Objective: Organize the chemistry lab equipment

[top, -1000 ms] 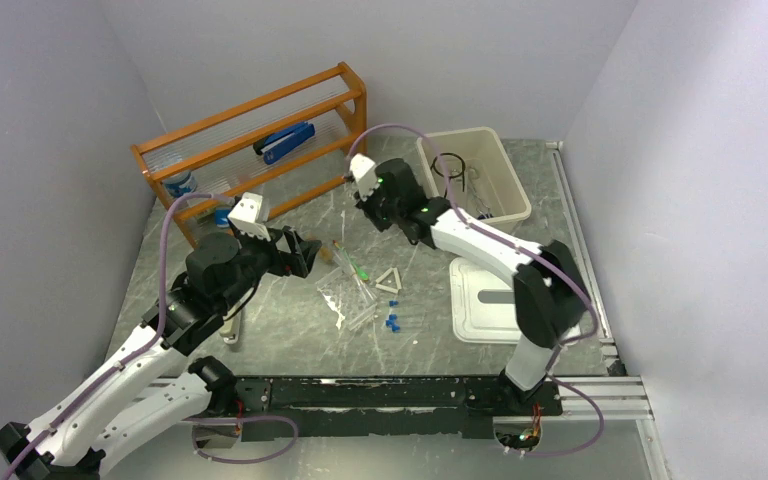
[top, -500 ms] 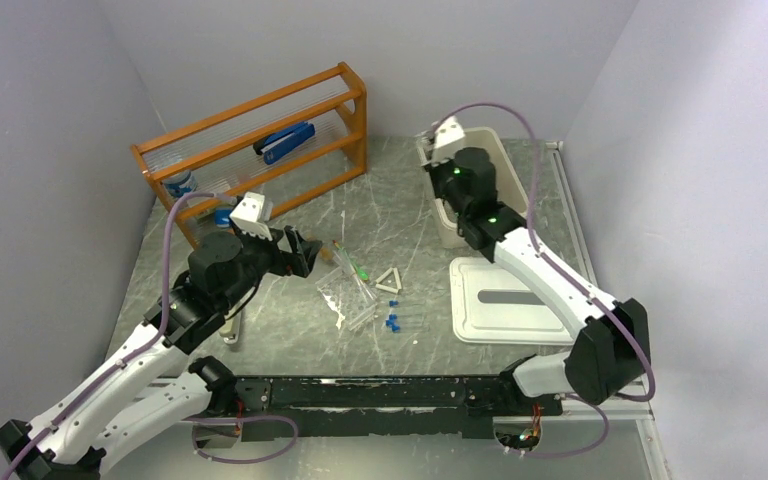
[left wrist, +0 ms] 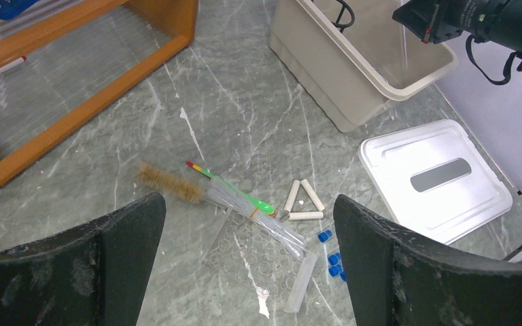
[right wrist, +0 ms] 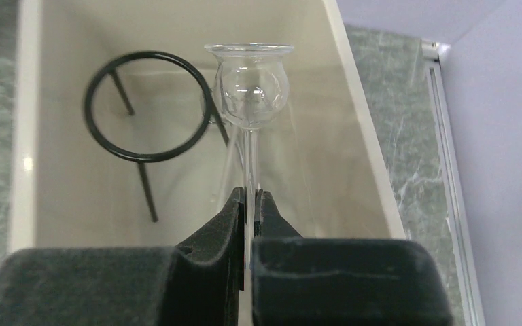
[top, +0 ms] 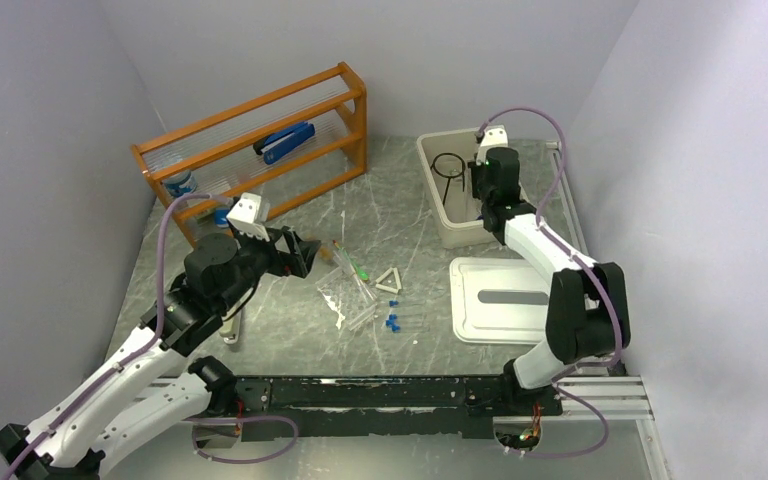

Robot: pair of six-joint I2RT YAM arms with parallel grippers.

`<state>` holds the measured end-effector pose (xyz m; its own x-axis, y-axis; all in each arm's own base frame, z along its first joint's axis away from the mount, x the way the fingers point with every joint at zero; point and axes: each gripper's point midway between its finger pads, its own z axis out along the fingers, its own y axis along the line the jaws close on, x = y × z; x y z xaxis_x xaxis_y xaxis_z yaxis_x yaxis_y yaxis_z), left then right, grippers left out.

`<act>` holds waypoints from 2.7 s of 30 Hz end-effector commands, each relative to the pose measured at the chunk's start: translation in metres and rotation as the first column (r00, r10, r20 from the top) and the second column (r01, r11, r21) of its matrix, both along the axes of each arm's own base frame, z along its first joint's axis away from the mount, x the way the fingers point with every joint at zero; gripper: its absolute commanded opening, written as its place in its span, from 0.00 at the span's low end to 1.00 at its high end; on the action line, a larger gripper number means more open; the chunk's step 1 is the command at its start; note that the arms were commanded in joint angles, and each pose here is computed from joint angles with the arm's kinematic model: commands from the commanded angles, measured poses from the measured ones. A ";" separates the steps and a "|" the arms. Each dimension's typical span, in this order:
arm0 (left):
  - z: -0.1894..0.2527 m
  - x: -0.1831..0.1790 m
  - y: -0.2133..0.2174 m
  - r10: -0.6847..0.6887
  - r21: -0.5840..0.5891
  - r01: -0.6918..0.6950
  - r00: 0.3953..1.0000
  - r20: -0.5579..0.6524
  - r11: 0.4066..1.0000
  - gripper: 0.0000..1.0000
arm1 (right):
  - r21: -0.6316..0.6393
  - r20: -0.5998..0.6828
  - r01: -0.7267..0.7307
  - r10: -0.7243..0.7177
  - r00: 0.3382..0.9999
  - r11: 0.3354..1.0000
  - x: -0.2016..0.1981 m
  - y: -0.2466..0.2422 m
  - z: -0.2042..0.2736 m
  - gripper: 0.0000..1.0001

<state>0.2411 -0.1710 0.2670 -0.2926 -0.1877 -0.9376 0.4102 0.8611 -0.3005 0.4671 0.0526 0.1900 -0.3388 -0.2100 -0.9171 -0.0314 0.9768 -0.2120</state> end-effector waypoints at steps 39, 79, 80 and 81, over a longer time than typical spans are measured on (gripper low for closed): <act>-0.015 0.010 -0.005 0.012 0.031 -0.011 0.999 -0.043 0.999 0.97 | 0.199 -0.286 0.039 0.020 0.958 0.979 0.031 -0.029 -0.140 0.22; -0.011 0.011 0.075 0.422 0.022 -0.421 0.904 -0.067 0.907 0.93 | 0.415 -0.456 -0.291 0.474 0.753 0.862 -0.150 0.286 -0.112 0.57; -0.011 0.010 0.075 0.422 0.015 -0.422 0.904 -0.064 0.906 0.93 | 0.421 -0.465 -0.302 0.489 0.738 0.855 -0.153 0.293 -0.119 0.57; -0.010 0.010 0.076 0.421 0.010 -0.422 0.905 -0.061 0.907 0.93 | 0.425 -0.472 -0.304 0.496 0.729 0.853 -0.156 0.297 -0.125 0.57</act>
